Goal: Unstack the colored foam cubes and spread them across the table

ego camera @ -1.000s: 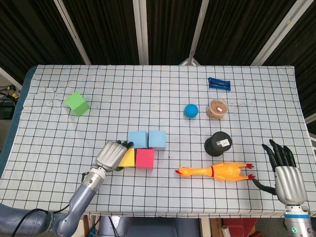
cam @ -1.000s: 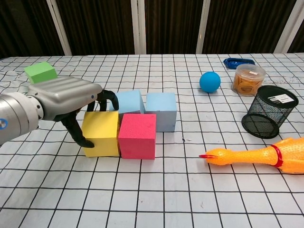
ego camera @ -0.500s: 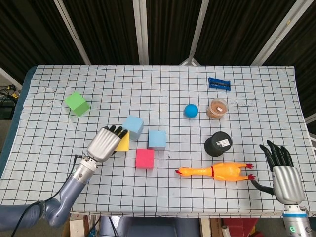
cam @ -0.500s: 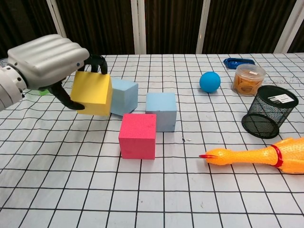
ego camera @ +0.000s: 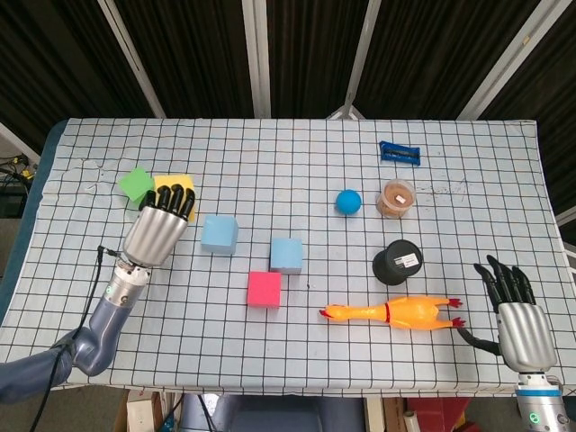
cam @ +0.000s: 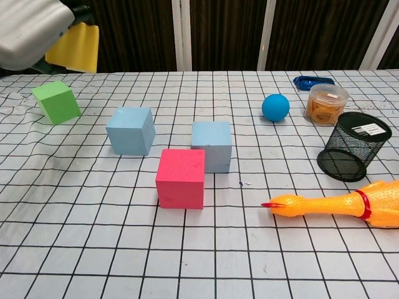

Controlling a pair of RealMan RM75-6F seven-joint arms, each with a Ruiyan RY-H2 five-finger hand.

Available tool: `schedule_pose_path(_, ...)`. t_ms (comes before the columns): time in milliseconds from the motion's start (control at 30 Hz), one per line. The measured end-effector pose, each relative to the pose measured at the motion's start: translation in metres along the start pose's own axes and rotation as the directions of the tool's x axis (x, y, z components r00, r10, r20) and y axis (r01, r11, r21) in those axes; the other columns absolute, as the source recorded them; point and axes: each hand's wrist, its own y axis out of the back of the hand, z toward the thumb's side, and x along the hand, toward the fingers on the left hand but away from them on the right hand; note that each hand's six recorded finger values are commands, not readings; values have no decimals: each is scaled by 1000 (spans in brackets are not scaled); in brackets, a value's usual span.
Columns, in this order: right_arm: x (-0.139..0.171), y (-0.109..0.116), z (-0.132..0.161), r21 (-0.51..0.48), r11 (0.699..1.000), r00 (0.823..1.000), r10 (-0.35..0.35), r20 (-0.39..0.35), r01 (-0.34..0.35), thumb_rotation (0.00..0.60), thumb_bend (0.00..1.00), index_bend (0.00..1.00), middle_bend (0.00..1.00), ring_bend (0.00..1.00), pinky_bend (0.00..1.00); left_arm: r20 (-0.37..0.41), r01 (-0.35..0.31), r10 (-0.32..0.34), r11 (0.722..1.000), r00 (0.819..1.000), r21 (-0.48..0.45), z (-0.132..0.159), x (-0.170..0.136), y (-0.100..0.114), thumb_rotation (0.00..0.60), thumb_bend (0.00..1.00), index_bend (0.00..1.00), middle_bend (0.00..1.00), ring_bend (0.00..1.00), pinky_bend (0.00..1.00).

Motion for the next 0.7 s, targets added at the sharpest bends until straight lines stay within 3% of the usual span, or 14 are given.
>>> schedule_pose_path(100,0,0,0,0,1000,1000,0,1,0,600,40,113,0,64,0,-31,11,-15,992,999,-126,-6,-6,5,600,306,364,525,608,675)
schedule_pose_path(200,0,1,0,-2,1000,1000,-4,2,4,600,39,113,0,64,0,-46,47,-61,963,997,-267,-13,-19,13,600,306,349,512,604,673)
schedule_pose_path(367,0,1,0,-3,1000,1000,-4,-1,4,600,40,113,0,64,0,-16,193,-222,878,975,-438,-32,-53,23,600,299,333,476,582,669)
schedule_pose_path(500,0,-1,1,-1,1000,1000,0,-3,0,600,40,113,0,64,0,31,341,-376,798,926,-498,-57,-88,20,600,296,323,471,573,669)
schedule_pose_path(633,1,0,2,0,1000,1000,-1,-3,1,600,40,113,0,64,0,78,500,-533,721,842,-480,-73,-132,5,600,248,291,421,530,656)
schedule_pose_path(700,1,-1,2,0,1000,1000,1,-2,-1,600,40,114,0,64,0,93,537,-567,698,819,-473,-72,-140,-1,600,211,278,382,492,640)
